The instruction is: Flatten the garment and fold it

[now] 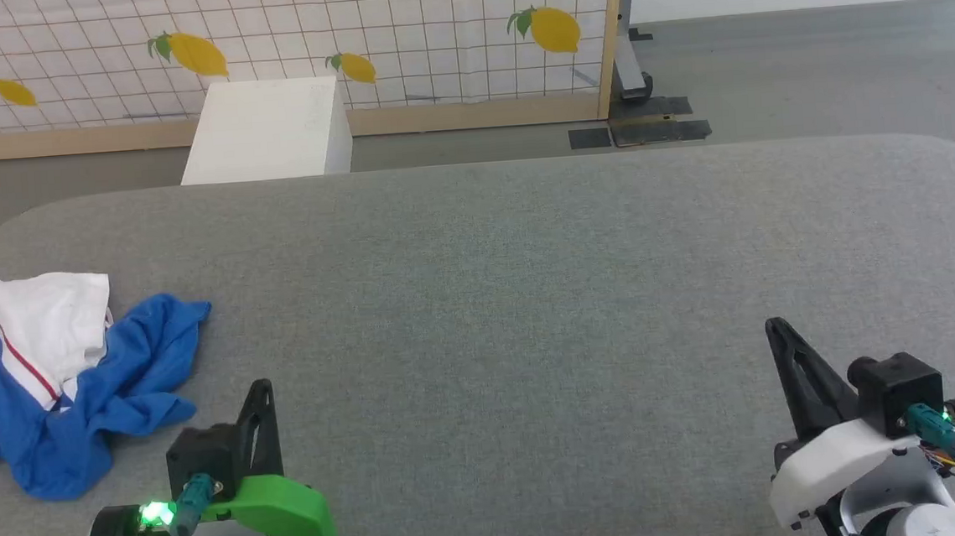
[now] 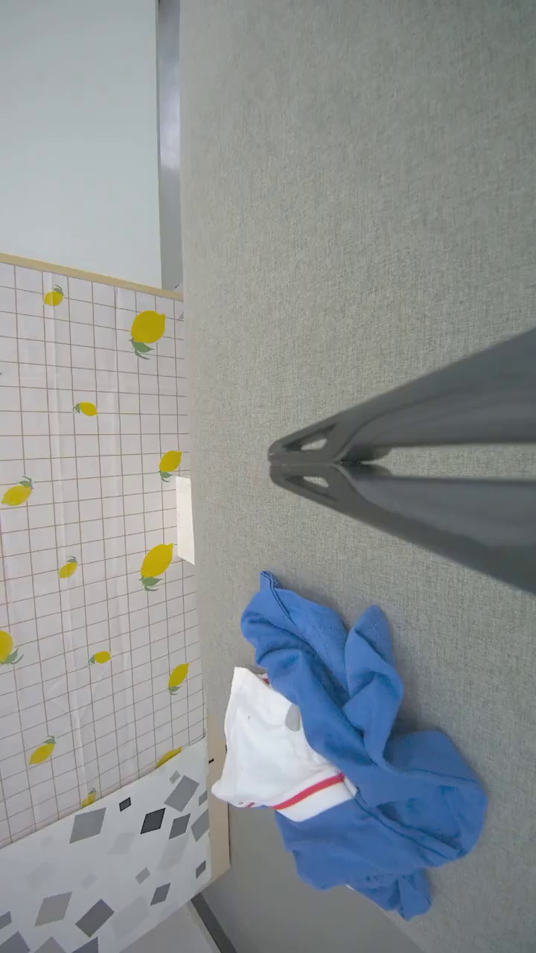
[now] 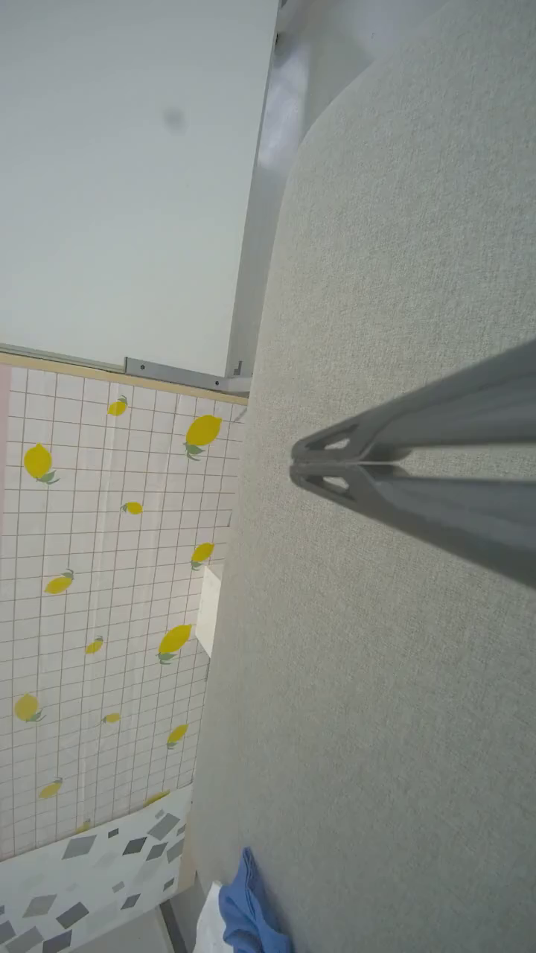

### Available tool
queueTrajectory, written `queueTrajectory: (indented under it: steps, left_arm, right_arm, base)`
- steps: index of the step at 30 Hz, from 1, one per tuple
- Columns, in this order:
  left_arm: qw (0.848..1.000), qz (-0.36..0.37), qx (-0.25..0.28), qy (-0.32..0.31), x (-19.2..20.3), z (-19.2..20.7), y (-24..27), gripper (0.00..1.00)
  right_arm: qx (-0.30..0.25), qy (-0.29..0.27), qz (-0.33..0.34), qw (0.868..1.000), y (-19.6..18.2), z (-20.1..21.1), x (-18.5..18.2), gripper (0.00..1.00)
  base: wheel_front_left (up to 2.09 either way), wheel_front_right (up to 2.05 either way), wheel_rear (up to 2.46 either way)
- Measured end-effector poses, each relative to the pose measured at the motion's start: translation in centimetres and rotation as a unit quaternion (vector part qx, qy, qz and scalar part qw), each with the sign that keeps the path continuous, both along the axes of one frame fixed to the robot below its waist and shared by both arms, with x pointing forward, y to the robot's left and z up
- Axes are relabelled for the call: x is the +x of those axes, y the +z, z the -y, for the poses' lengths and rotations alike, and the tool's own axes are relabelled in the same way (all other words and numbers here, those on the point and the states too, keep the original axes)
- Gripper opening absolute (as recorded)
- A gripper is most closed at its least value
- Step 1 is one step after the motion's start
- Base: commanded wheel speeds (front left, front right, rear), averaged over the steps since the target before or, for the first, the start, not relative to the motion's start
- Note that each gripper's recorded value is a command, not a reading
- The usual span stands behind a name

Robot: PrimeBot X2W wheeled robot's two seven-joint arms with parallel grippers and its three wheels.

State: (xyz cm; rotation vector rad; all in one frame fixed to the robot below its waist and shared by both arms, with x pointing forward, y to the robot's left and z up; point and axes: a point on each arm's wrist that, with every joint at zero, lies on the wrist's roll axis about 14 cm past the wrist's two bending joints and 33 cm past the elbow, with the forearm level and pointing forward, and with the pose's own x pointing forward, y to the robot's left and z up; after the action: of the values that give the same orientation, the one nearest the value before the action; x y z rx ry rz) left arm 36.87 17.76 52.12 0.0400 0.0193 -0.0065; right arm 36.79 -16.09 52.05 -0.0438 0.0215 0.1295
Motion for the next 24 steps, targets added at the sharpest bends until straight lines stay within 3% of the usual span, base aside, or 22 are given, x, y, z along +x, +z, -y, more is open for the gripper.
queueTrajectory:
  steps: [24]
  left_arm:
    - [1.0, 0.0, 0.0, 0.0, 0.0, 0.0, 0.0, 0.0]
  right_arm:
    - [0.0, 0.0, 0.0, 1.0, 0.0, -0.01, 0.0, 0.0]
  base:
    - [0.0, 0.0, 0.0]
